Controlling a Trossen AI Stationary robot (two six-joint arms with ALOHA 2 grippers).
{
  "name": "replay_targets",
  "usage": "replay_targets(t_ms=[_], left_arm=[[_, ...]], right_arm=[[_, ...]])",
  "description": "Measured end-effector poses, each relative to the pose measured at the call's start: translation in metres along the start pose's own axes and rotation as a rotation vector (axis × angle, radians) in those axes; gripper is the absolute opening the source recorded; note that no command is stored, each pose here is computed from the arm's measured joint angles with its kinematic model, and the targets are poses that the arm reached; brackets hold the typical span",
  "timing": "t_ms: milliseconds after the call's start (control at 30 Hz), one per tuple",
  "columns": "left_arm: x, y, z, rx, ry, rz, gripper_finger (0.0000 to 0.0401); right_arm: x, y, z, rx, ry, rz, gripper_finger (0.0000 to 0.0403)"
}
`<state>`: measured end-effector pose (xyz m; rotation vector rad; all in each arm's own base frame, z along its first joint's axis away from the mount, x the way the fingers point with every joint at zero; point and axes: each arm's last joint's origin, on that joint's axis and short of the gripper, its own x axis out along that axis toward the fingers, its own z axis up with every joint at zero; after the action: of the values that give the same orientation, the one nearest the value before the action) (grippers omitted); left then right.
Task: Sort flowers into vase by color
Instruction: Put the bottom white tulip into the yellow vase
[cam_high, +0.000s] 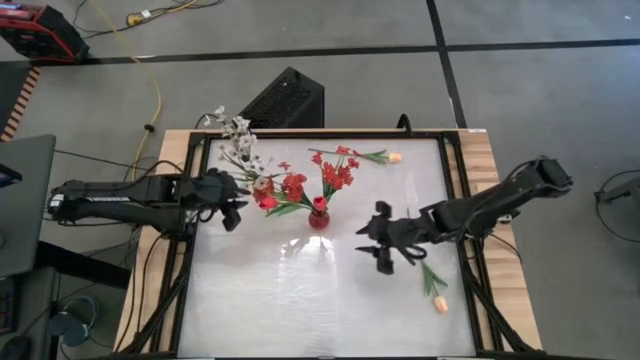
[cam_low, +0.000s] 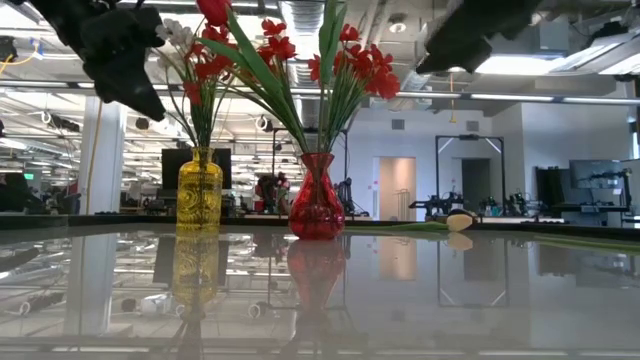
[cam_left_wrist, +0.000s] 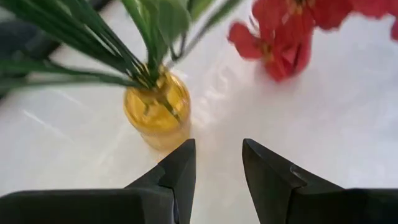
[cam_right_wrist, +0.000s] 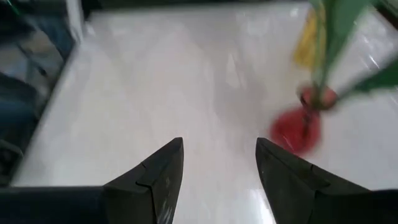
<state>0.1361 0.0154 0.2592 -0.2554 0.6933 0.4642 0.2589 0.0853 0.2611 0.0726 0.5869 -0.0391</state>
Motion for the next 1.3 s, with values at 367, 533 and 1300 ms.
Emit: replay_targets(t_ms=[367, 533, 1300], left_arm=[[-0.004, -0.010, -0.014, -0.058, 0.142, -0.107, 0.0119], [-0.009, -0.020, -0.019, -0.020, 0.165, -0.192, 0.0119], [-0.059, -0.076, -0.014, 0.211, -0.062, -0.522, 0.0119]], right_arm=[[-0.025, -0.006, -0.018, -0.282, 0.225, 0.148, 0.0226], [-0.028, 0.010, -0.030, -0.526, 0.285, 0.320, 0.0226], [-0.009, 0.020, -0.084, -1.077, 0.748, 0.445, 0.0226]])
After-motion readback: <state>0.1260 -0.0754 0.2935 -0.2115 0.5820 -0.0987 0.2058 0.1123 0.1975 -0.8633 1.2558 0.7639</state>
